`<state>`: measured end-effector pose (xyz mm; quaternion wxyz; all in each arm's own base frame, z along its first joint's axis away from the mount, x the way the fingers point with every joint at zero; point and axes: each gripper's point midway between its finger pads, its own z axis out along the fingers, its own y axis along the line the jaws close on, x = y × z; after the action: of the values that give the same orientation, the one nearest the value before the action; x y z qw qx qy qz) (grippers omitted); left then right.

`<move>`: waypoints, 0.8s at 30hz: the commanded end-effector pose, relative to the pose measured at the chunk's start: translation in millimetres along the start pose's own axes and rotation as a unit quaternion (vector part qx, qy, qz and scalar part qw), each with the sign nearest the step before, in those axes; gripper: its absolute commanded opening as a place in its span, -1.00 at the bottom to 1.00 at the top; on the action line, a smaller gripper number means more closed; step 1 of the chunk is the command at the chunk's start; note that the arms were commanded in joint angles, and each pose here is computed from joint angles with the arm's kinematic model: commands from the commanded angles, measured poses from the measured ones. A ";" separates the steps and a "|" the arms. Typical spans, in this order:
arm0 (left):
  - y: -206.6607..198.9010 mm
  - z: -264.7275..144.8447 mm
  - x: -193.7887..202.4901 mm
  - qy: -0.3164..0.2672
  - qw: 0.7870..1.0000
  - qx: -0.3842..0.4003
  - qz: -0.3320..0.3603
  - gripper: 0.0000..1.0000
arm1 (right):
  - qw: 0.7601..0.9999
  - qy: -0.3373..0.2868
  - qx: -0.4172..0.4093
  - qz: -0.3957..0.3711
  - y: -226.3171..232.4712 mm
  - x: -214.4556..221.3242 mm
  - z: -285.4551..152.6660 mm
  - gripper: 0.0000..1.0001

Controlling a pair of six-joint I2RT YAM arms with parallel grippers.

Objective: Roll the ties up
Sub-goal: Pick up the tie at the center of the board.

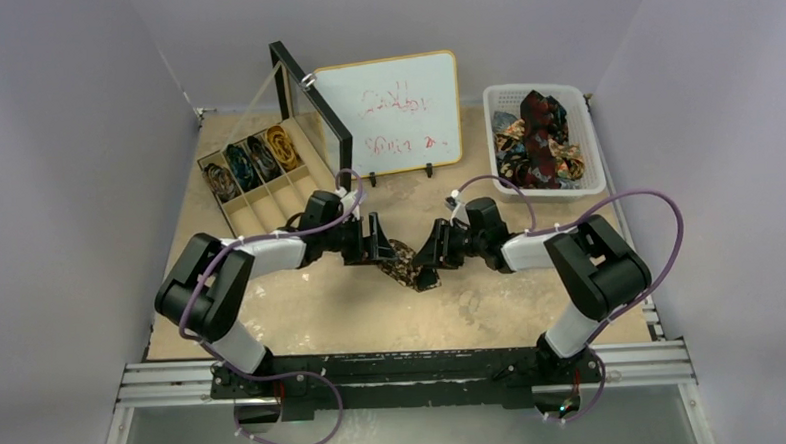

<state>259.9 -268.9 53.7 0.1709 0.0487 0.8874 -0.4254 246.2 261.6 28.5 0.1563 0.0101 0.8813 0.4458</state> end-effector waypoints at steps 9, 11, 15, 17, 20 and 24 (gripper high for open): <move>-3.1 6.6 3.5 -0.004 0.999 0.037 -0.022 0.34 | 0.999 0.007 -0.042 -0.018 27.8 4.9 -16.4 0.11; -2.6 6.4 4.0 -0.004 0.999 0.036 -0.021 0.32 | 0.998 0.010 -0.053 -0.012 31.9 7.9 -18.8 0.11; -1.7 5.9 4.6 -0.002 0.999 0.035 -0.018 0.24 | 0.999 0.013 -0.049 0.004 27.1 14.6 -19.2 0.17; -2.1 5.7 4.7 -0.002 0.999 0.035 -0.017 0.23 | 0.998 0.023 -0.055 0.005 27.3 18.3 -17.9 0.16; -2.4 5.7 4.5 -0.003 0.999 0.036 -0.015 0.22 | 0.998 0.029 -0.050 0.006 24.4 21.3 -15.5 0.16; -2.1 6.2 4.5 -0.002 0.999 0.035 -0.015 0.22 | 0.998 0.023 -0.049 0.011 23.5 19.7 -13.9 0.17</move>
<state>252.8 -273.2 44.9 0.1506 0.0281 0.8809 -0.4479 222.3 263.4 46.7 0.1344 0.0056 0.8683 0.4774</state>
